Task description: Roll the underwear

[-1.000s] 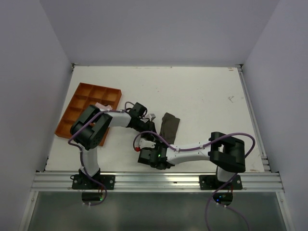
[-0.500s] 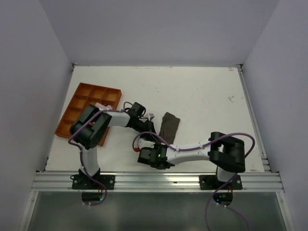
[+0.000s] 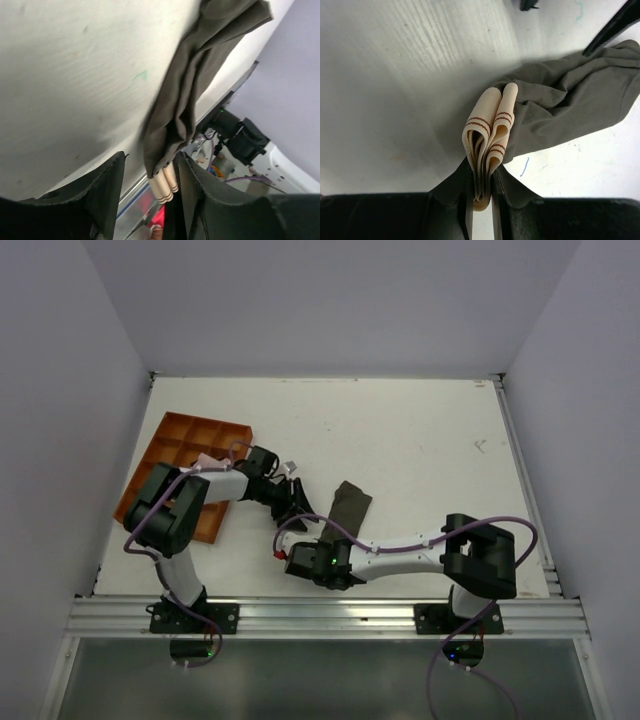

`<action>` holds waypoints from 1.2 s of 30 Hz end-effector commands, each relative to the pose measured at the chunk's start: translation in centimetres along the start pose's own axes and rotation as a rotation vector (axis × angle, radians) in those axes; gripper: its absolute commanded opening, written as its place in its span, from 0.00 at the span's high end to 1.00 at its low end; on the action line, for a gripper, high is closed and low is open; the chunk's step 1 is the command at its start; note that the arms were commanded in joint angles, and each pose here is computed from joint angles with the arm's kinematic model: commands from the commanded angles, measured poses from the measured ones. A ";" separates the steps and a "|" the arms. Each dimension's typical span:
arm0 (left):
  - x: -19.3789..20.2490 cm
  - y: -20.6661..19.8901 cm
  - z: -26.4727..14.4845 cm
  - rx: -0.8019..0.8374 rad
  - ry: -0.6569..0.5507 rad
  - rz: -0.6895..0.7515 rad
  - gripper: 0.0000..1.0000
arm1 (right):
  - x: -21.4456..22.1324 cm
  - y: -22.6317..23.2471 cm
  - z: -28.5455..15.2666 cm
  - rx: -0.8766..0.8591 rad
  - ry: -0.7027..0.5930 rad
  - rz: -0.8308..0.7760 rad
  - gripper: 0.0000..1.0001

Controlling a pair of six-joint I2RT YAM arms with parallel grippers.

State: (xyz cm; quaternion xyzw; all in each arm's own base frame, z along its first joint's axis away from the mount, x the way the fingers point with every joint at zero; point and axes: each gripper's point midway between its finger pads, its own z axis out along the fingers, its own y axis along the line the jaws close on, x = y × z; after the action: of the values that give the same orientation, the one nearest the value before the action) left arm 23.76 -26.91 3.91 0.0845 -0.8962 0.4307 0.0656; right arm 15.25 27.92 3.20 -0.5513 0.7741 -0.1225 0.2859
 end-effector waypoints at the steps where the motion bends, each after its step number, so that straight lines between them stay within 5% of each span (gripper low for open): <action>1: 0.4 1.3 -0.6 -0.045 -0.072 0.080 0.47 | -0.4 0.7 -1.1 -0.077 -0.027 0.039 1.00; 10: 0.8 1.1 -1.9 0.004 -0.180 0.257 0.45 | -1.0 1.1 -2.5 -0.336 -0.068 0.215 1.00; 25: 5.0 -1.1 -2.8 0.373 -0.236 0.515 0.50 | -1.0 3.0 -1.6 -0.544 -0.047 0.324 1.00; 36: 5.4 -0.7 -2.6 0.408 -0.262 0.556 0.55 | -1.5 1.9 -2.0 -0.639 -0.095 0.395 1.00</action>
State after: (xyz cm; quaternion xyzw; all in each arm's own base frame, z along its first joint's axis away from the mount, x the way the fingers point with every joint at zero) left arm 18.28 -25.32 5.73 -0.0649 -0.8062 0.5678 -0.1529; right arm 13.61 29.26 3.44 -0.4525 0.8616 0.1743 0.1499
